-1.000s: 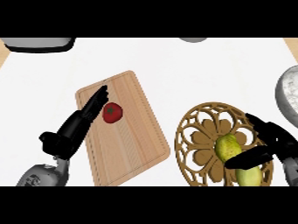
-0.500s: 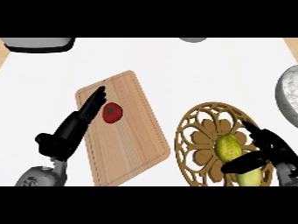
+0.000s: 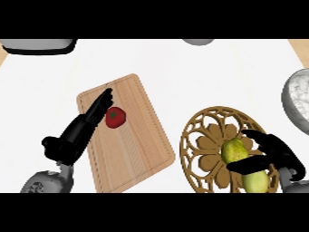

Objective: Pick the pear from the placemat and place it in the bowl

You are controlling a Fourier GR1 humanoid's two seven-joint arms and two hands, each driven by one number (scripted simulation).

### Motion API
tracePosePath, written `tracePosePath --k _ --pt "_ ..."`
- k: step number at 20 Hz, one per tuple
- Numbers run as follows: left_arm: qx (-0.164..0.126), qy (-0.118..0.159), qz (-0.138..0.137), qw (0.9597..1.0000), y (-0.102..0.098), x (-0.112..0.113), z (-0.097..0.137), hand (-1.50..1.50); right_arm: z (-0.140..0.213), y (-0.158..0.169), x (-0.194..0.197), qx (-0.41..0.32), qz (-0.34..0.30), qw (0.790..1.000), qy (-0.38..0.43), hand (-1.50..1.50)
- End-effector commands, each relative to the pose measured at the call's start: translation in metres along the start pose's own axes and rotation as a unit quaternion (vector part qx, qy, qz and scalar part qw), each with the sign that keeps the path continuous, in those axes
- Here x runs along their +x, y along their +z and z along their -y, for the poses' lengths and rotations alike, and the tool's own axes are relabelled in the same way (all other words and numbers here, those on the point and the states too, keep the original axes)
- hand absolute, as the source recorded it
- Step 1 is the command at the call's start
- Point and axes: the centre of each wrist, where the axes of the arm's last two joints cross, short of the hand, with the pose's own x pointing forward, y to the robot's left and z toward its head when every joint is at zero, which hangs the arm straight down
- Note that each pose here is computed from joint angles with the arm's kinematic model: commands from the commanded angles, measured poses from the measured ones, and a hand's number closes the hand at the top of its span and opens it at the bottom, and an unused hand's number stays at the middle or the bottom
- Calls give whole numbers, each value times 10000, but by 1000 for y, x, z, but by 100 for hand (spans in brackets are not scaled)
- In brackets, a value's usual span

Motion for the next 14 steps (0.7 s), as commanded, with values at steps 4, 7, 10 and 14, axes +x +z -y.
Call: tracePosePath --k 4,7,10,14 --pt "-23 -85 56 9999 1 -4 0 0 -11 -18 11 -231 144 9996 125 150" --pt "-5 -41 41 10000 -8 3 -12 0 -15 -15 1 -440 220 9988 72 150" --pt "-21 -53 -59 10000 -1 7 -7 0 -32 -24 19 -608 307 9977 17 150" --pt "-81 -17 39 10000 -1 -6 -3 0 -12 9 9 -470 1899 9423 2717 150"
